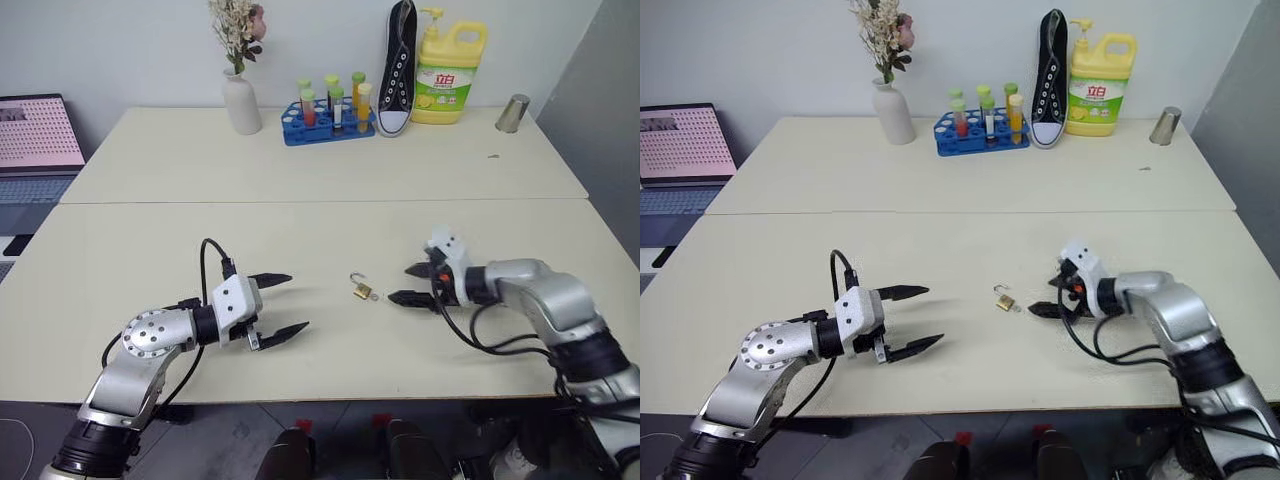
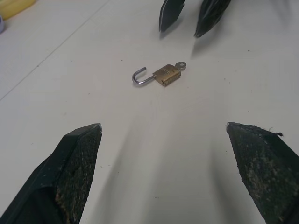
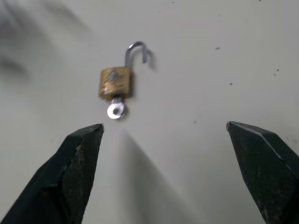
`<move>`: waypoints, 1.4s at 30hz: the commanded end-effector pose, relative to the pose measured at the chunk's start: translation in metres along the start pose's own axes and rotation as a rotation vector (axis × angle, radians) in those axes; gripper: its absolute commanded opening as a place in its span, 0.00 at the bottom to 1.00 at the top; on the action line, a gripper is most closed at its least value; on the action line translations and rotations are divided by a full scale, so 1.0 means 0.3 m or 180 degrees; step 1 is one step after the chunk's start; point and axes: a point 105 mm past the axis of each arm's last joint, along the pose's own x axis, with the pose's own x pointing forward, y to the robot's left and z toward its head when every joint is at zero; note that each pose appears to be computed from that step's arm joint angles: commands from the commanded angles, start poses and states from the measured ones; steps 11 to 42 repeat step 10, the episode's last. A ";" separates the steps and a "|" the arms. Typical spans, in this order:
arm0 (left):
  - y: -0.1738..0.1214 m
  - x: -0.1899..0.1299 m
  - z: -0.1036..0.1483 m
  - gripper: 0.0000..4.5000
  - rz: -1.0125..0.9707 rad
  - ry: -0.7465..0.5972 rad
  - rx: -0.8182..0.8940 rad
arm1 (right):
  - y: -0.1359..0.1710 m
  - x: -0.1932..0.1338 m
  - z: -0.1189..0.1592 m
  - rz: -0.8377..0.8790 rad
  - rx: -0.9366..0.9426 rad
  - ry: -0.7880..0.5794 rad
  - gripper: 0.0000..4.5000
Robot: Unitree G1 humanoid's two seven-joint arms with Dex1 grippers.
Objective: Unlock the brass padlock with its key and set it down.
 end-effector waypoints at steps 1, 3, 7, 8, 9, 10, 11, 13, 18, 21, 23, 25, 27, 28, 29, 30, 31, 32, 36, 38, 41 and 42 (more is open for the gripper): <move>0.012 -0.001 0.035 1.00 0.0017 0.0058 0.0183 | 0.077 -0.052 0.072 0.0036 -0.0523 -0.0282 0.99; 0.006 -0.002 0.034 1.00 -0.0068 0.0076 0.0149 | 0.109 -0.067 0.063 0.0028 -0.0601 -0.0285 0.99; 0.010 -0.007 0.036 1.00 -0.0162 0.0080 0.0091 | 0.142 -0.088 0.045 0.0018 -0.0706 -0.0224 0.99; 0.011 -0.007 0.040 1.00 -0.0180 0.0052 0.0087 | 0.147 -0.091 0.046 0.0023 -0.0699 -0.0232 0.99; 0.008 -0.007 0.043 1.00 -0.0229 0.0035 0.0083 | 0.148 -0.092 0.046 0.0016 -0.0676 -0.0247 0.99; 0.006 -0.007 0.045 1.00 -0.0267 0.0027 0.0090 | 0.147 -0.091 0.046 0.0004 -0.0661 -0.0256 0.99; 0.006 -0.007 0.045 1.00 -0.0267 0.0027 0.0090 | 0.147 -0.091 0.046 0.0004 -0.0661 -0.0256 0.99; 0.006 -0.007 0.045 1.00 -0.0267 0.0027 0.0090 | 0.147 -0.091 0.046 0.0004 -0.0661 -0.0256 0.99; 0.006 -0.007 0.045 1.00 -0.0267 0.0027 0.0090 | 0.147 -0.091 0.046 0.0004 -0.0661 -0.0256 0.99; 0.006 -0.007 0.045 1.00 -0.0267 0.0027 0.0090 | 0.147 -0.091 0.046 0.0004 -0.0661 -0.0256 0.99; 0.006 -0.007 0.045 1.00 -0.0267 0.0027 0.0090 | 0.147 -0.091 0.046 0.0004 -0.0661 -0.0256 0.99; 0.006 -0.007 0.045 1.00 -0.0267 0.0027 0.0090 | 0.147 -0.091 0.046 0.0004 -0.0661 -0.0256 0.99; 0.006 -0.007 0.045 1.00 -0.0267 0.0027 0.0090 | 0.147 -0.091 0.046 0.0004 -0.0661 -0.0256 0.99; 0.006 -0.007 0.045 1.00 -0.0267 0.0027 0.0090 | 0.147 -0.091 0.046 0.0004 -0.0661 -0.0256 0.99; 0.006 -0.007 0.045 1.00 -0.0267 0.0027 0.0090 | 0.147 -0.091 0.046 0.0004 -0.0661 -0.0256 0.99; 0.006 -0.007 0.045 1.00 -0.0267 0.0027 0.0090 | 0.147 -0.091 0.046 0.0004 -0.0661 -0.0256 0.99; 0.006 -0.007 0.045 1.00 -0.0267 0.0027 0.0090 | 0.147 -0.091 0.046 0.0004 -0.0661 -0.0256 0.99; 0.006 -0.007 0.045 1.00 -0.0267 0.0027 0.0090 | 0.147 -0.091 0.046 0.0004 -0.0661 -0.0256 0.99; 0.006 -0.007 0.045 1.00 -0.0267 0.0027 0.0090 | 0.147 -0.091 0.046 0.0004 -0.0661 -0.0256 0.99; 0.006 -0.007 0.045 1.00 -0.0267 0.0027 0.0090 | 0.147 -0.091 0.046 0.0004 -0.0661 -0.0256 0.99; 0.006 -0.007 0.045 1.00 -0.0267 0.0027 0.0090 | 0.147 -0.091 0.046 0.0004 -0.0661 -0.0256 0.99; 0.006 -0.007 0.045 1.00 -0.0267 0.0027 0.0090 | 0.147 -0.091 0.046 0.0004 -0.0661 -0.0256 0.99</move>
